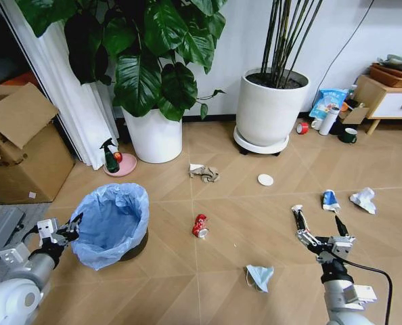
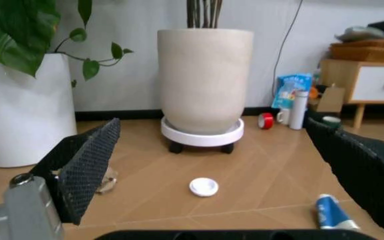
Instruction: Pick up the trash bin and place the garbage on the floor into it.
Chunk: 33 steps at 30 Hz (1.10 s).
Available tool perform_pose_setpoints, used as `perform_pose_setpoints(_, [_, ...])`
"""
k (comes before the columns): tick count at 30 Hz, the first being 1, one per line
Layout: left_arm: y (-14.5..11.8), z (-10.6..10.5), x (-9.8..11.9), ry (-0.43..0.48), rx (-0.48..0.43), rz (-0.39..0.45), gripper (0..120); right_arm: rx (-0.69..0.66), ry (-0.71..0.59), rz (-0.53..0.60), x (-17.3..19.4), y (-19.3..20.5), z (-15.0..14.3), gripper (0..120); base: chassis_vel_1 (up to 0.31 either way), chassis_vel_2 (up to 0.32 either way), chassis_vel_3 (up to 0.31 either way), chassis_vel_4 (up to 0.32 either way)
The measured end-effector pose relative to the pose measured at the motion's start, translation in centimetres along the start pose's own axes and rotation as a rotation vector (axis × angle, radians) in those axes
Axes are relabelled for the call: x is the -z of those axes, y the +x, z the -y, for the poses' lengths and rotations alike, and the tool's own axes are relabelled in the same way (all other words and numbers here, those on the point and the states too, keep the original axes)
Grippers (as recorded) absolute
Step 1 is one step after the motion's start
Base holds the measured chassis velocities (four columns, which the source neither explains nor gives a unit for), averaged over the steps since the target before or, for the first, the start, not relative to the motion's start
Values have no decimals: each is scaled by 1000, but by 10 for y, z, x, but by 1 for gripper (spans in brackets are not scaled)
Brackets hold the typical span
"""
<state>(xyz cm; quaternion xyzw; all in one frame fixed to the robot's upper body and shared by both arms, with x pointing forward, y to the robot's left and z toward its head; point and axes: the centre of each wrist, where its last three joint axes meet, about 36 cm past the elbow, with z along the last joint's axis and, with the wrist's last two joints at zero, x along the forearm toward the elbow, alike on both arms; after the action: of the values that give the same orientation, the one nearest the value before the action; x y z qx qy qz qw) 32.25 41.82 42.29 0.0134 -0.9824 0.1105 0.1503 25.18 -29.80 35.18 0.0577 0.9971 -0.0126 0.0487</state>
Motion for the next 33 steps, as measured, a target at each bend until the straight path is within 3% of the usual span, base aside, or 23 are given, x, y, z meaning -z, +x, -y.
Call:
perform_pose_setpoints(8, [4, -3, 0, -5, 10, -2, 0, -27, -52, -147, -20, 8, -26, 100, -48, 35, 42, -42])
perform_pose_setpoints(10, [7, -4, -1, -8, 14, -8, 0, -28, -142, -237, -26, 11, -31, 100, 0, 0, 0, 0])
perform_pose_setpoints(15, [11, -6, -3, -14, 22, -16, 0, -3, -202, -363, -17, 9, -25, 100, 0, 0, 0, 0])
perform_pose_setpoints(17, [14, -9, -2, -22, 29, -20, 0, 42, -205, -470, -11, 9, -13, 100, 0, 0, 0, 0])
perform_pose_setpoints(24, [22, -15, 0, -30, 48, -22, 0, 164, -112, -708, -19, 17, 3, 100, 0, 0, 0, 0])
perform_pose_setpoints(33, [24, -19, 2, -35, 57, -23, 0, 251, 32, -838, -42, 17, 1, 100, 0, 0, 0, 0])
